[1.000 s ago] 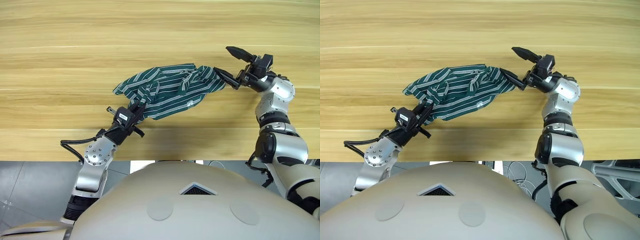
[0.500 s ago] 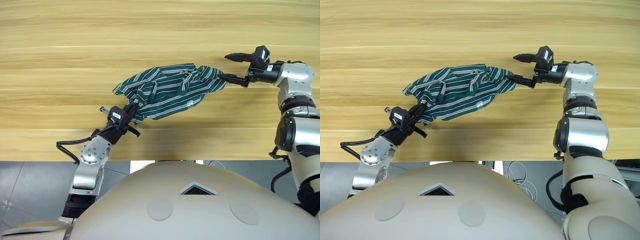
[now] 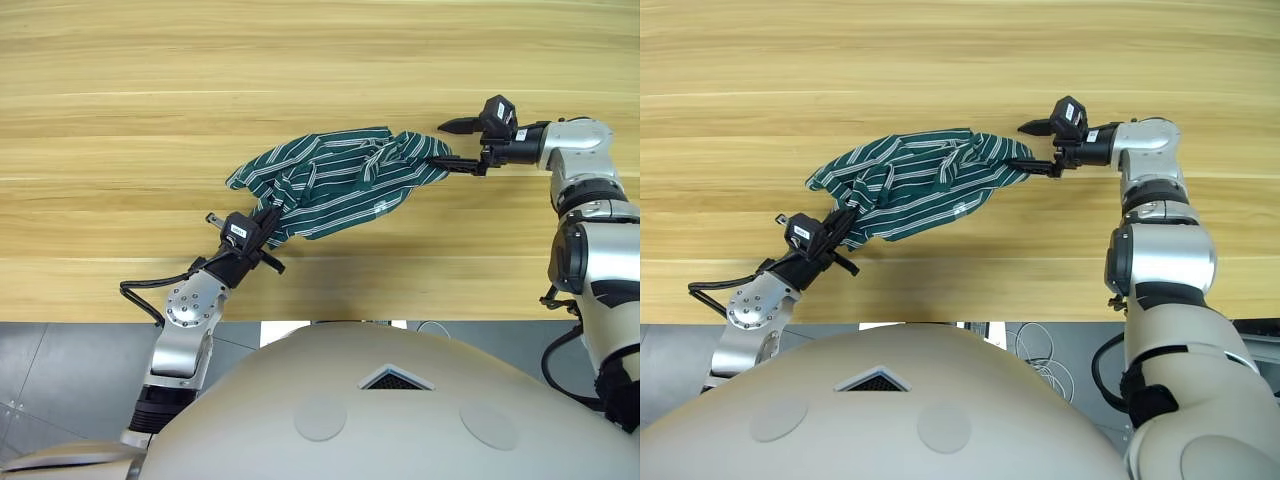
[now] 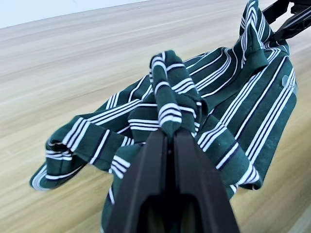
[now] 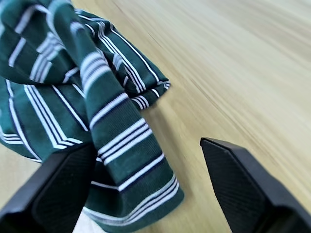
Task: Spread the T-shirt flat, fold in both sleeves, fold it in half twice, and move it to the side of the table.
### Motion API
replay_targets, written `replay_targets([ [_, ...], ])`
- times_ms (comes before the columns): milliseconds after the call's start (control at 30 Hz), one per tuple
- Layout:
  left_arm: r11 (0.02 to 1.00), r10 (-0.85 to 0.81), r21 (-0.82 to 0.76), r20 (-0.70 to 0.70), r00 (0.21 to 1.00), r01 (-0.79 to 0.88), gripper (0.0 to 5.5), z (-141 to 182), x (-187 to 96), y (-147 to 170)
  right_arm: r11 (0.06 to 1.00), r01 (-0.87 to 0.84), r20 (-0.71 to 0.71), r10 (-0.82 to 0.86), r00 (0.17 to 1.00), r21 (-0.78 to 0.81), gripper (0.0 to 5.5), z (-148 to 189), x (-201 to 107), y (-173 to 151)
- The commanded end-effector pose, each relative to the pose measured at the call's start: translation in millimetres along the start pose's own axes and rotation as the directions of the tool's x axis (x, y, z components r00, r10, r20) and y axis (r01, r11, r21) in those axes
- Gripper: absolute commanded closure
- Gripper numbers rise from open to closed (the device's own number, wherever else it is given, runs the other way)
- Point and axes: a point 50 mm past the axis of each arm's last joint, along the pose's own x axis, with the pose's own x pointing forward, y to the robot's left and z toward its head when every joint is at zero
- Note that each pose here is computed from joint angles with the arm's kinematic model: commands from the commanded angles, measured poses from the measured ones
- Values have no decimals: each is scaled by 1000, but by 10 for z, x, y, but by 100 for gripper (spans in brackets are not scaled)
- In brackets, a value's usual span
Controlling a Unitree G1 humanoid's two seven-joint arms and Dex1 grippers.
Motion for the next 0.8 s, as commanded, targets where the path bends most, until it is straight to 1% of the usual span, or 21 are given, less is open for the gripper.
replay_targets([
  [33,1000,-11,11,9,1000,11,548,17,4,-18,1000,-14,-36,13,999,-11,159,68,84,-19],
  [100,1000,-11,11,10,1000,11,548,19,4,-19,1000,-21,-40,21,999,-12,159,80,118,-14],
  [133,1000,-11,12,10,1000,11,550,20,4,-20,1000,-25,-37,25,999,-12,181,90,133,-13],
  [200,1000,-13,13,11,1000,13,550,23,8,-18,1000,-29,-27,29,999,-10,208,99,144,-10],
  [367,1000,-14,13,13,1000,13,550,29,2,-29,1000,-28,3,28,1000,-5,304,121,148,-12],
  [600,1000,-14,11,12,1000,14,550,26,-18,-36,998,-61,54,60,997,8,423,158,144,-3],
  [800,1000,4,17,30,1000,-4,550,49,-8,22,995,-99,117,99,988,-6,547,212,119,5],
])
